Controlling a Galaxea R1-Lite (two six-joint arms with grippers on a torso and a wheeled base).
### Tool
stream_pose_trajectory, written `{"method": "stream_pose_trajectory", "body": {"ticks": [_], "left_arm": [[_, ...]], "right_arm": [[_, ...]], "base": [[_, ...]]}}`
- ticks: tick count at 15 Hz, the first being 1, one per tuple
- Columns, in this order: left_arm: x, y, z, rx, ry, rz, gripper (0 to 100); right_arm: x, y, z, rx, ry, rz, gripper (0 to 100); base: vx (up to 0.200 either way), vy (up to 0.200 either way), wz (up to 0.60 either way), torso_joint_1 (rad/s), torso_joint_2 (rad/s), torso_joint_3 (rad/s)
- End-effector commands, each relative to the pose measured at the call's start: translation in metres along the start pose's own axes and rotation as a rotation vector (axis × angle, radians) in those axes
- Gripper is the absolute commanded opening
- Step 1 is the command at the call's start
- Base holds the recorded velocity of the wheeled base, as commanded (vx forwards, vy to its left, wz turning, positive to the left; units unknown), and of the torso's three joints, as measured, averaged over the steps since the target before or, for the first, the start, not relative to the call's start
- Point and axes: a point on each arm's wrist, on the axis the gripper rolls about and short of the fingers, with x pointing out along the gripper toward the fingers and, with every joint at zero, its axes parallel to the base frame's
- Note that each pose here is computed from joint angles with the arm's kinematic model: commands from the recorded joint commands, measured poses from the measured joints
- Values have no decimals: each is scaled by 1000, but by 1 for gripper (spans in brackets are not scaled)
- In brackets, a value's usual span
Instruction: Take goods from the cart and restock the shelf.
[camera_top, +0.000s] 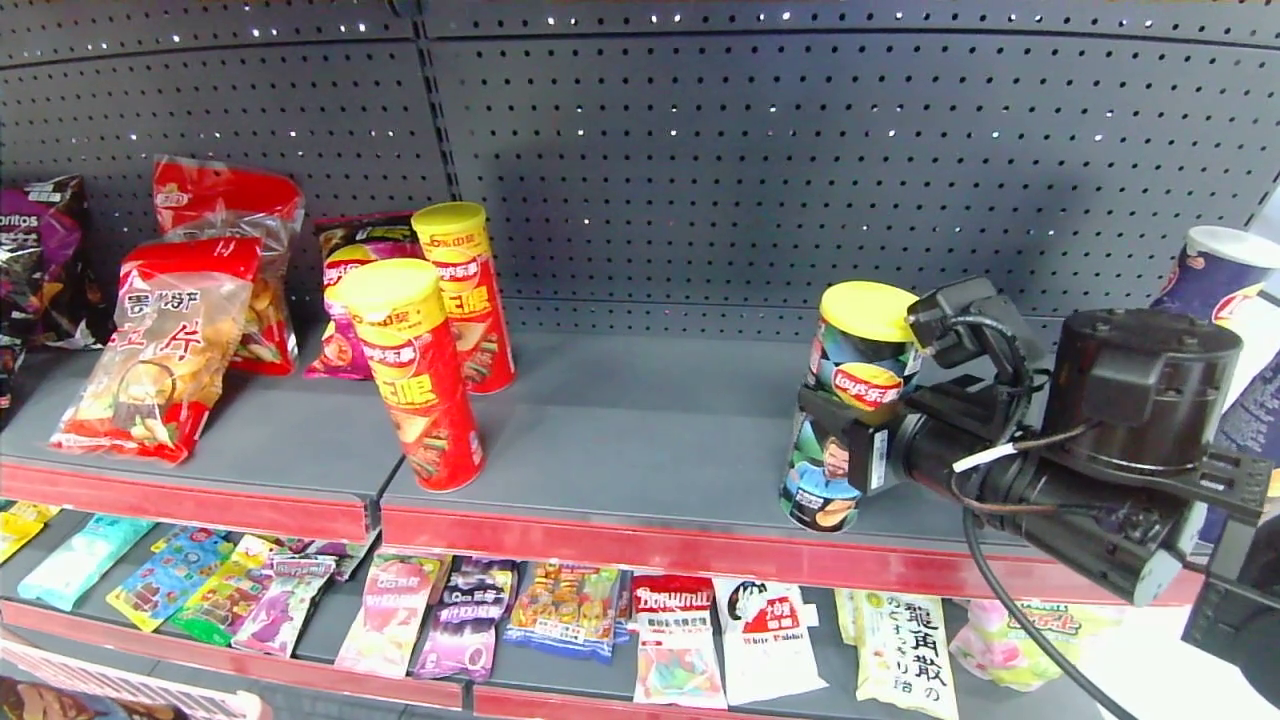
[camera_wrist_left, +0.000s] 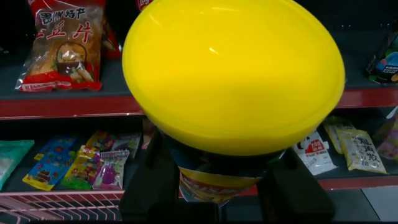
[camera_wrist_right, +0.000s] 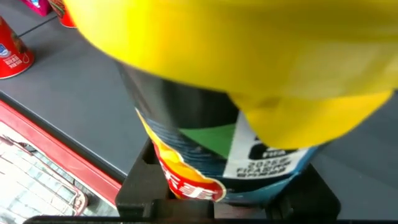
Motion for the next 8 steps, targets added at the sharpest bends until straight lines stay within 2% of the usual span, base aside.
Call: {"method": "stream_pose_trajectory", "body": {"ticks": [1,8], "left_arm": [[0,0,0,0,0,0,0],[0,0,0,0,-2,0,0]], "right_arm": [[0,2,-2,-3,9,8,100],[-24,-6,4,5,-35,-27,100]], "base": [[0,0,0,0,0,0],[0,0,0,0,0,0]]}}
